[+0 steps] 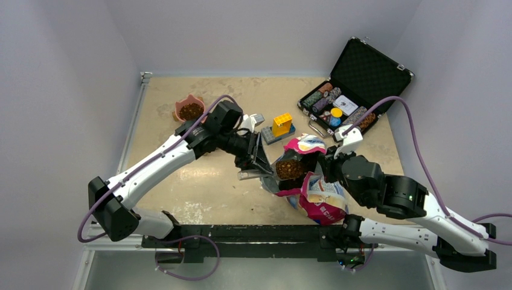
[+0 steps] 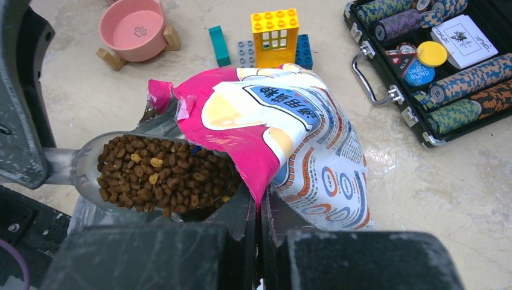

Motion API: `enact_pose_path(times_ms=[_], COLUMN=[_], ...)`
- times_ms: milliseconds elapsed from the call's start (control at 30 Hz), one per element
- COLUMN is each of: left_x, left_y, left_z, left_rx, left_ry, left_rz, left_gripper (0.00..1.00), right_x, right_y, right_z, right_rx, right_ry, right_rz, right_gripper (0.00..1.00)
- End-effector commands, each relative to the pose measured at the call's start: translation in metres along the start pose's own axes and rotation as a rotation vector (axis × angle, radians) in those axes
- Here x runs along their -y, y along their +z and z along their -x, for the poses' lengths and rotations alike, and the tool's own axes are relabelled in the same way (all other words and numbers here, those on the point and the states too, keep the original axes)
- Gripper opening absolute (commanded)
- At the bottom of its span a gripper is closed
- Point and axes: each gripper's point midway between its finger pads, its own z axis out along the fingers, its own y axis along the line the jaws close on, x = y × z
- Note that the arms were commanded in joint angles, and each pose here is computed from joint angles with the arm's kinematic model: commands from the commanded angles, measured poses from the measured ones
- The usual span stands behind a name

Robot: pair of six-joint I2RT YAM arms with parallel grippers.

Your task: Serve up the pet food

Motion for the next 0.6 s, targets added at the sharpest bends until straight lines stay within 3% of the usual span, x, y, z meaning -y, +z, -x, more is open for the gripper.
enact_pose_path(times_ms=[0,133,300,567], left_x=[0.005,-0.003,0.006,0.037], left_y=[-0.009,-0.027,-0.015,-0.021], left_z=[0.005,-0.003,-0.001,0.002], left_rx=[0.054,0.114,0.076,0.059], left_ry=[-0.016,0.026,-0.045,0.032], left_rz=[-0.047,0.102,-0.078,-0.323], left_gripper=[0.00,0.00,0.00,0.00], right_x=[-0.001,-0.001,-0.005,-0.003], right_y=[-0.002,-0.002,0.000,-0.003], right_z=[0.017,0.016,0.017,0.021], right_rx=[0.052,0.051,0.051,0.061], right_ry=[0.039,0.036,0.039,0.048], right_rz=[-0.004,-0.003,0.011,0.008], right_gripper=[0.00,0.00,0.00,0.00])
